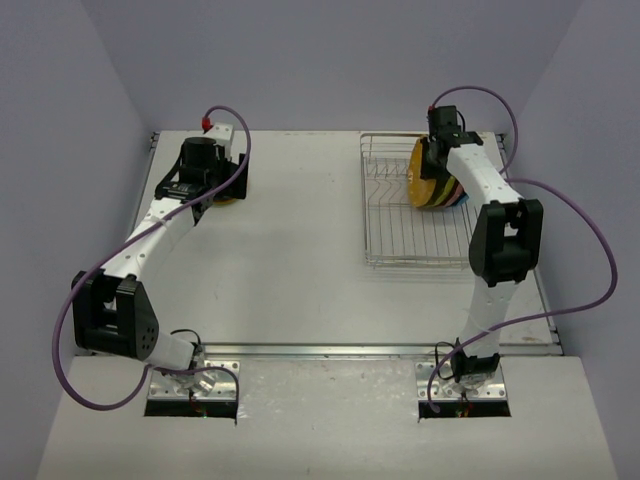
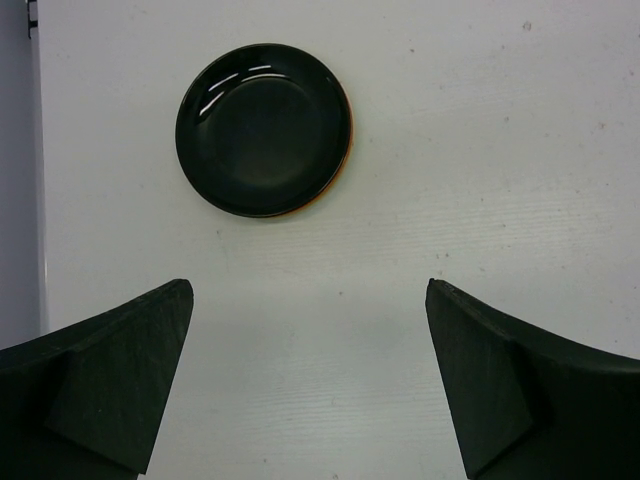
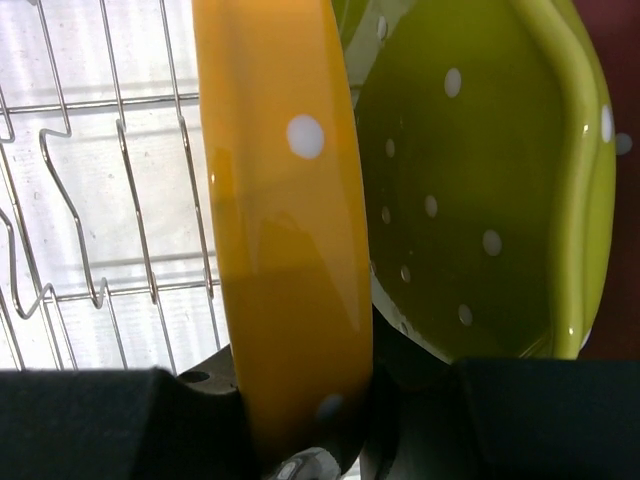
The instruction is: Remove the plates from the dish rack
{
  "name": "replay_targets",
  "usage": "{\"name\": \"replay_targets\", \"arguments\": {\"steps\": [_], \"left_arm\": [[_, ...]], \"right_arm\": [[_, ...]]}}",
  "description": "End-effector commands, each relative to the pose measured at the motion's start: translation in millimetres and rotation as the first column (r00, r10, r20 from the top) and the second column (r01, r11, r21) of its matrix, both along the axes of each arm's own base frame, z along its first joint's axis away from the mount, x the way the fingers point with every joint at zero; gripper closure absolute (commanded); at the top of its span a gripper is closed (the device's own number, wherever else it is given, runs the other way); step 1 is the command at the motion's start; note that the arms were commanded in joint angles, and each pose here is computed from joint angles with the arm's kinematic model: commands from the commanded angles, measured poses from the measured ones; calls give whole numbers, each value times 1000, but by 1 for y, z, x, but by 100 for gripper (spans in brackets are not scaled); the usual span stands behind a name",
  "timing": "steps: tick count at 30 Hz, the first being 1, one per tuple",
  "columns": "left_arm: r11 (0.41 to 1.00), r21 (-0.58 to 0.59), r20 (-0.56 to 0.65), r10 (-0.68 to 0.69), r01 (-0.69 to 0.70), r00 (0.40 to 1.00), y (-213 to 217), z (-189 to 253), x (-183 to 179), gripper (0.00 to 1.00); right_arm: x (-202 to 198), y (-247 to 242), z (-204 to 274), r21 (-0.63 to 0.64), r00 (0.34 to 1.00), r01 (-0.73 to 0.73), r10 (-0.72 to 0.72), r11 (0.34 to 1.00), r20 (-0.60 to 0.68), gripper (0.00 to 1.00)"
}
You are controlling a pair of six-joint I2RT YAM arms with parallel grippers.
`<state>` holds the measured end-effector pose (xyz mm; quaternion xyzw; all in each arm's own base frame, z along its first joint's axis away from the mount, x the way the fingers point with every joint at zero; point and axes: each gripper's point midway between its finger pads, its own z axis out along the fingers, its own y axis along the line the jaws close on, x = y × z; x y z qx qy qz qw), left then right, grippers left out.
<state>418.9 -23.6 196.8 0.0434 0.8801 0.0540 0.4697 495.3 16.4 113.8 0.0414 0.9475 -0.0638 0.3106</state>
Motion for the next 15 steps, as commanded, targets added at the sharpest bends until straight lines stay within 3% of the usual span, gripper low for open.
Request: {"name": "replay_targets", "arguments": {"steps": [1,7,15], "left_arm": [[1000,-17,58,16,-15,998,1,15,10,0],[999,-26,69,22,-21,997,0,21,12,0],[999,-30,73,23,-21,997,0,27,14,0]], "right_arm": [[8,15,81,41,982,-31,22,999,189,100],[8,22,123,-15,950,-53,55,998,308,100],[7,36,179,-231,883,-62,161,971,440,100]]}}
